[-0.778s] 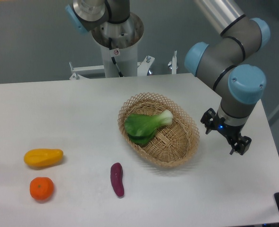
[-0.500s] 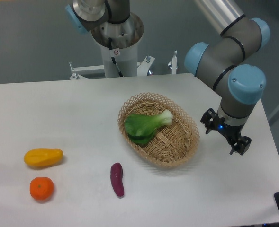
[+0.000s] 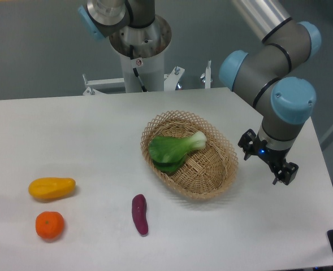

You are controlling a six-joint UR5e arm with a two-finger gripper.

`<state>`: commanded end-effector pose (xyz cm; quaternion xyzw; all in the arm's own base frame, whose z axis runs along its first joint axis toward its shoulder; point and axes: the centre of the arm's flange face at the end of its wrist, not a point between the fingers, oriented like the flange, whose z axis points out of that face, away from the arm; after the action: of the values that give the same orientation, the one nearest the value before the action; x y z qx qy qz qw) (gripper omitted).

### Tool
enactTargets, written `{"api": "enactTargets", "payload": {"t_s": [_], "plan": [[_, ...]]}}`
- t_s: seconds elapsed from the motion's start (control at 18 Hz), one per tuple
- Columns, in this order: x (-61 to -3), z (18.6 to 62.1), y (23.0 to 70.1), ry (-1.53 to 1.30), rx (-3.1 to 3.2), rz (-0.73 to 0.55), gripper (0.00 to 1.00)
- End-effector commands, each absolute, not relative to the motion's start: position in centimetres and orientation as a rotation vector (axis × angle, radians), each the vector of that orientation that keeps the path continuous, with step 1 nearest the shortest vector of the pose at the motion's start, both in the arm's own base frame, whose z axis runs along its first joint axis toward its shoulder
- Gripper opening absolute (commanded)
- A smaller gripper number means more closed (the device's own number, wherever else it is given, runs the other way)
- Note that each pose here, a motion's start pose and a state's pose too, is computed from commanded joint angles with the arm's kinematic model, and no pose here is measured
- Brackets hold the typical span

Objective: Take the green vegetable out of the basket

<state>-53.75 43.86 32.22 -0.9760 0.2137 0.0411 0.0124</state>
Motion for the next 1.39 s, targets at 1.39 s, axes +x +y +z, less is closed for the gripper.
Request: {"api": "enactTargets", "payload": {"t_s": [1.39], "plan": [[-36.2,24.0,40.6,0.847,-3.051,-0.137,1.00]]}}
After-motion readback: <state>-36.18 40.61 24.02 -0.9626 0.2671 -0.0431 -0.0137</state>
